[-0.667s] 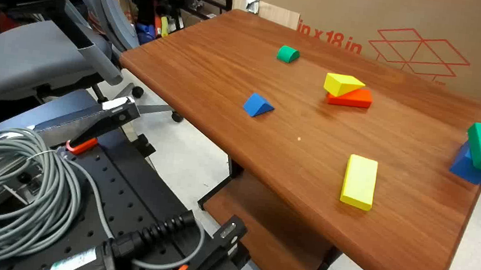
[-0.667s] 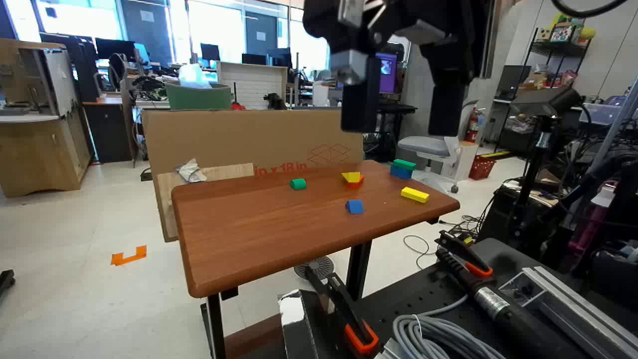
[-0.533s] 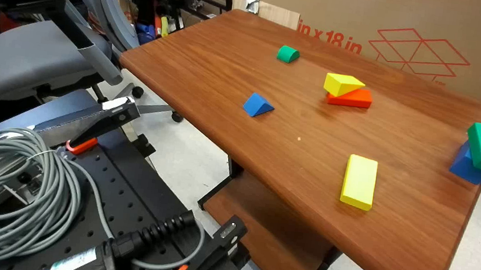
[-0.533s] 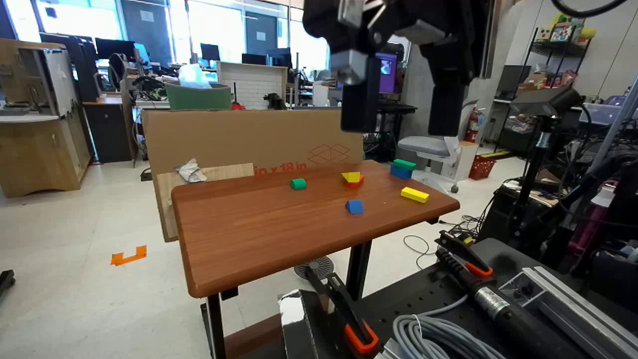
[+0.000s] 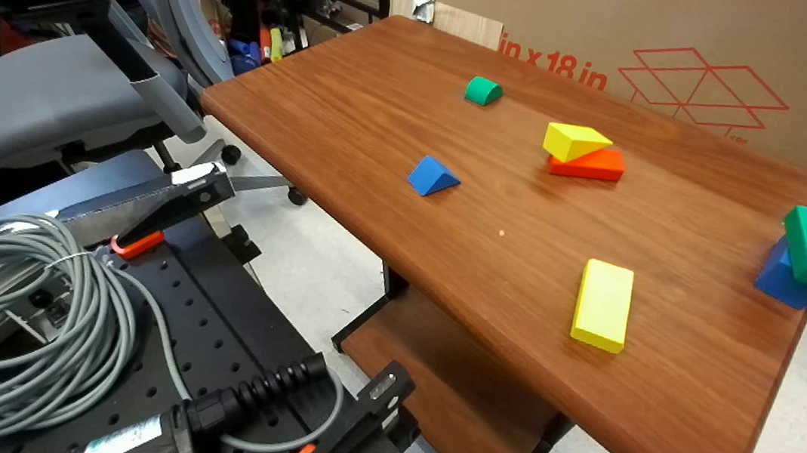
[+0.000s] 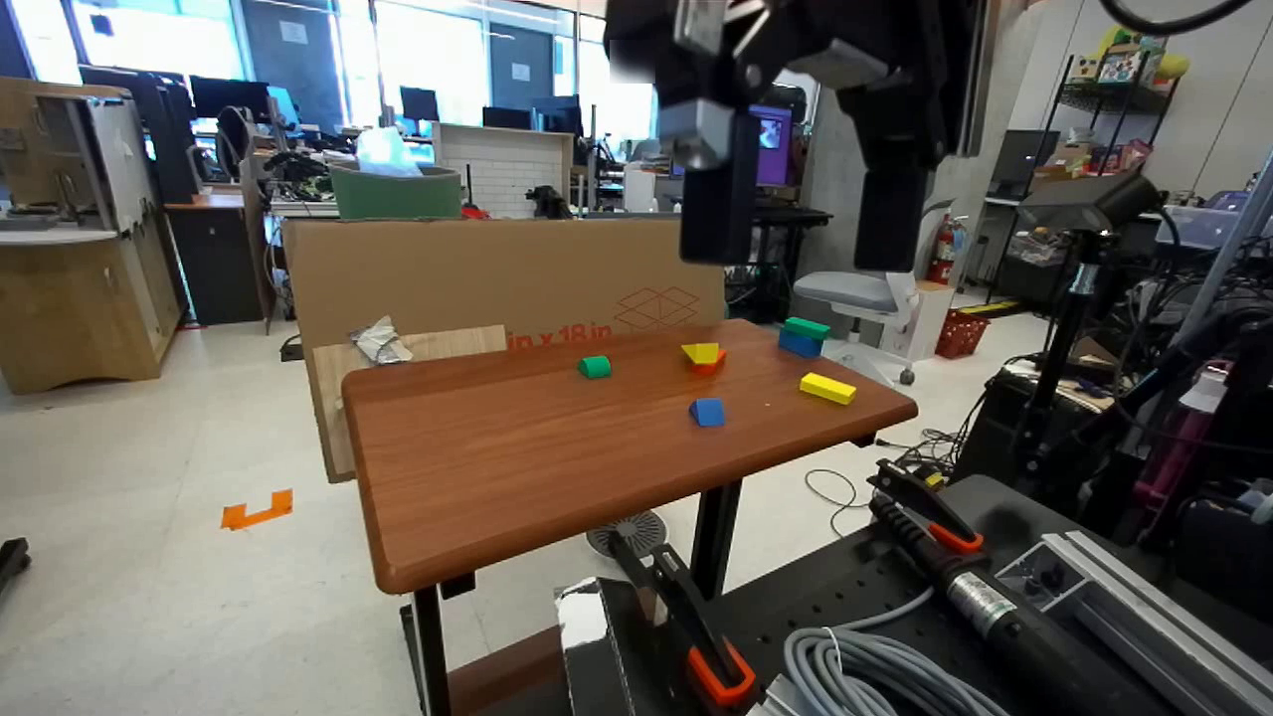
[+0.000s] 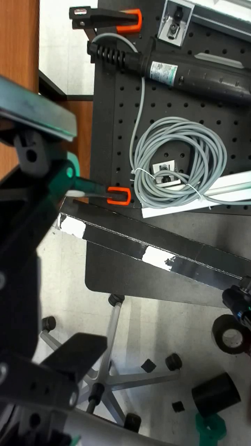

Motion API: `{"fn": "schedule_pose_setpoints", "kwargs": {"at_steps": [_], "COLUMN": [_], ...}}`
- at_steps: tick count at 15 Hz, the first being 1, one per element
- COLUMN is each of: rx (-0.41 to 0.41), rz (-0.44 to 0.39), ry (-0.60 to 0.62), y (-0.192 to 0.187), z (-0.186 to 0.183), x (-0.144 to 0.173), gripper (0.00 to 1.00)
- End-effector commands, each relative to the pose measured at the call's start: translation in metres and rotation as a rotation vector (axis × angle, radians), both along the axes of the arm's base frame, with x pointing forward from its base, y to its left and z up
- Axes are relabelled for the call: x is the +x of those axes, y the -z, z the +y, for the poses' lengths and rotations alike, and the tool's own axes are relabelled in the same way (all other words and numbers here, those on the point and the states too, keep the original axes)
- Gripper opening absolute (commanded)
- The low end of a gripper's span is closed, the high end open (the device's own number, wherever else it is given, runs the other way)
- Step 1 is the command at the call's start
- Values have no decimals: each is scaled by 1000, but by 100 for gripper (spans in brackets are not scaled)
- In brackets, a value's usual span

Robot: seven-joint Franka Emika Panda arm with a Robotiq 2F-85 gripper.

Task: Move the green object slightly backward to the left

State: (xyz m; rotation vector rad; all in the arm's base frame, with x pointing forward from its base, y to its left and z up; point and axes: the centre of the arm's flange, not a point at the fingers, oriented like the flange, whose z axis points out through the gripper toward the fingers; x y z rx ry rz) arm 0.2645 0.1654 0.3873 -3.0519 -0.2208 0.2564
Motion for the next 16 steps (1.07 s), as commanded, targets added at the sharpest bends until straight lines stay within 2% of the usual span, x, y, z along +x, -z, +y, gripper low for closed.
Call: {"fn": "schedule_pose_setpoints", "kwargs": {"at_steps": [1, 3, 5, 7, 16], "rx": [0, 0, 3, -14, -136], "rz": [0, 0, 10, -20, -300], "ry": [0, 0, 38, 83, 214], "y": [0, 0, 0, -2, -7], "z": [0, 0, -5, -12, -48], "x": [0, 0, 16, 34, 154], "gripper": [100, 100, 100, 100, 100]}}
